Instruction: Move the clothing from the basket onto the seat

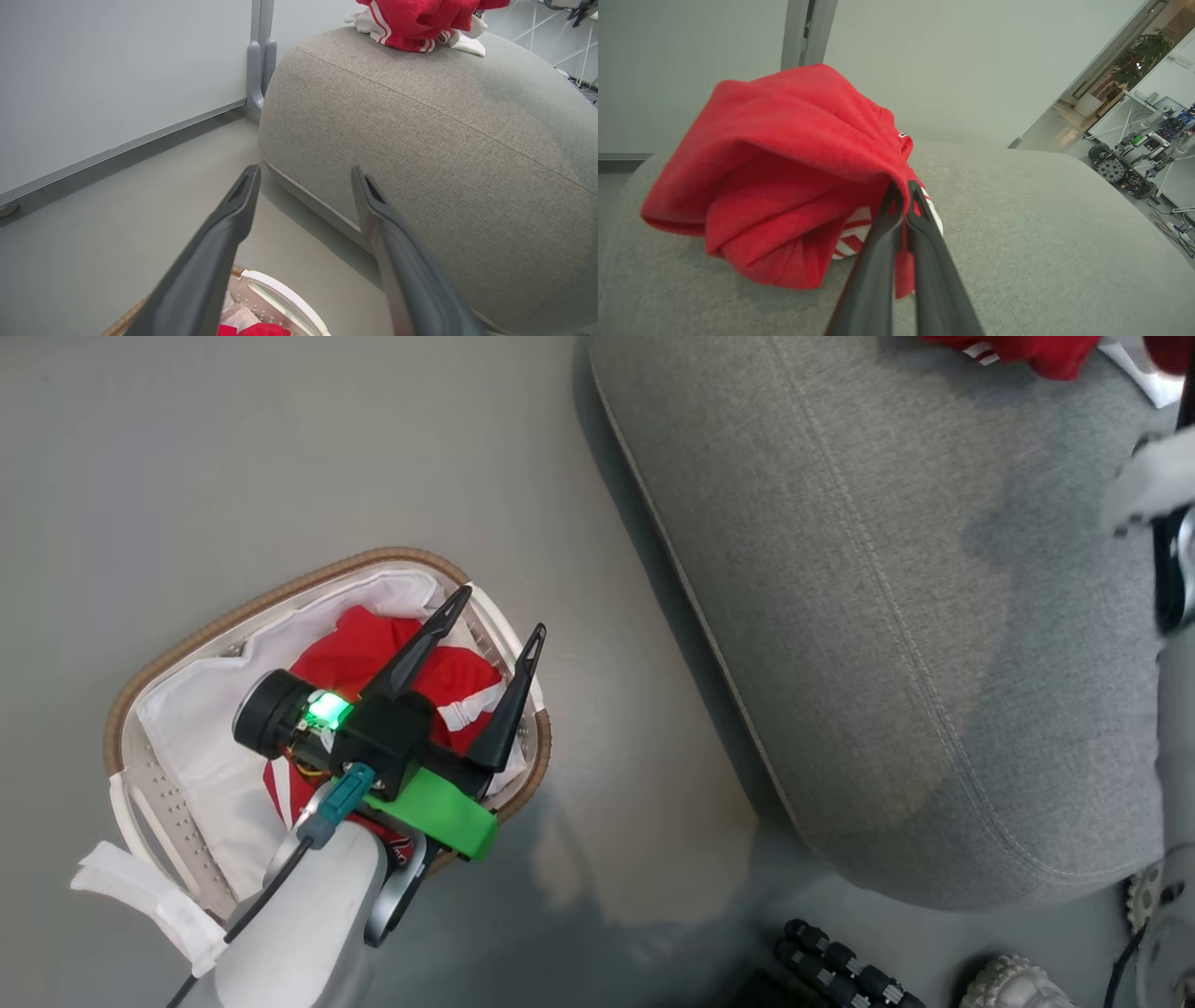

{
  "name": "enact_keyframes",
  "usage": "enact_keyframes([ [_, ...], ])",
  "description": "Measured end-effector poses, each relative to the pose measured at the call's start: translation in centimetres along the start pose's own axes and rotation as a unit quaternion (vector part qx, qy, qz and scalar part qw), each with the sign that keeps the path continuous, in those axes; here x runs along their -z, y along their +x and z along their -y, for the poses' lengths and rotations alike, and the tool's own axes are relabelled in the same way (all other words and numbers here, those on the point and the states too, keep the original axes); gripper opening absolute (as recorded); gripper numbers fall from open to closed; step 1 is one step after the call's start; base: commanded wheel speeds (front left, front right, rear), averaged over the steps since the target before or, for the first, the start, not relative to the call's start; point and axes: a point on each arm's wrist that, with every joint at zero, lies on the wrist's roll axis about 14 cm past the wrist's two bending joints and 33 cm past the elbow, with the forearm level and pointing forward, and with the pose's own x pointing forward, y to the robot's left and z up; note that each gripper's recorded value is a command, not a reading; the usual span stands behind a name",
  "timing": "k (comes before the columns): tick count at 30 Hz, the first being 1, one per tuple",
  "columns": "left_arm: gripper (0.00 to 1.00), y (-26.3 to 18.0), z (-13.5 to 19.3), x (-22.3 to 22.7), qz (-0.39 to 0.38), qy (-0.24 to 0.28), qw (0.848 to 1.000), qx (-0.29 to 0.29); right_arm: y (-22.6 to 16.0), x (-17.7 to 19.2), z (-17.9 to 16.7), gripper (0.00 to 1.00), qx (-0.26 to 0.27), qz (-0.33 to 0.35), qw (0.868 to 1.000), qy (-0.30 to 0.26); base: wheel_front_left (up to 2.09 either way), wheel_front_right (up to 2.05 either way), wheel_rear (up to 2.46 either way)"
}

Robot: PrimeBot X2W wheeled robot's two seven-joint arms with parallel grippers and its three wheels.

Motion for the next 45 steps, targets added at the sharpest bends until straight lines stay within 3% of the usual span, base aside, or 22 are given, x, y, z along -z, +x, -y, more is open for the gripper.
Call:
enact_keyframes([
  [3, 1.0, -0.1, 0.0, -0.1, 0.001, 0.0, 1.0, 0.0, -2.3, 3.2, 0.0, 0.0, 0.014, -0.037, 0.999, 0.018, 0.0, 0.0, 0.0],
  [4, 1.0, 0.0, 0.1, -0.2, 0.002, 0.001, 1.0, 0.0, -3.0, 3.8, 0.2, 0.34, 0.017, -0.044, 0.999, 0.019, 0.0, 0.0, 0.0],
  [5, 1.0, 0.0, 0.2, -0.4, 0.002, 0.001, 1.0, 0.001, -3.8, 4.3, 0.5, 1.0, 0.023, -0.05, 0.998, 0.023, 0.0, 0.0, 0.0],
  [11, 1.0, 0.2, 1.2, -2.0, 0.014, 0.008, 1.0, 0.003, -7.5, 4.9, 1.9, 1.0, 0.048, -0.054, 0.996, 0.047, 0.0, 0.0, 0.0],
  [18, 1.0, -0.5, 2.2, -4.2, 0.029, 0.01, 0.999, -0.016, -9.6, 1.2, 2.0, 1.0, 0.039, 0.003, 0.997, 0.065, 0.0, 0.0, 0.0],
  [23, 1.0, -1.8, 2.5, -5.7, 0.041, 0.013, 0.998, -0.043, -10.7, -2.0, 0.8, 1.0, 0.021, 0.051, 0.993, 0.107, 0.0, 0.0, 0.0],
  [31, 1.0, -5.9, -0.4, -7.4, 0.054, 0.021, 0.989, -0.133, -12.0, -4.7, -4.4, 1.0, -0.054, 0.084, 0.985, 0.144, 0.0, 0.0, 0.0],
  [37, 1.0, -10.9, -3.5, -7.9, 0.058, 0.023, 0.973, -0.223, -12.8, -5.3, -9.1, 1.0, -0.112, 0.081, 0.974, 0.179, 0.0, 0.0, 0.0],
  [45, 1.0, -19.3, -7.4, -7.9, 0.061, 0.023, 0.932, -0.356, -14.2, -6.3, -14.8, 1.0, -0.188, 0.077, 0.958, 0.202, 0.0, 0.0, 0.0],
])
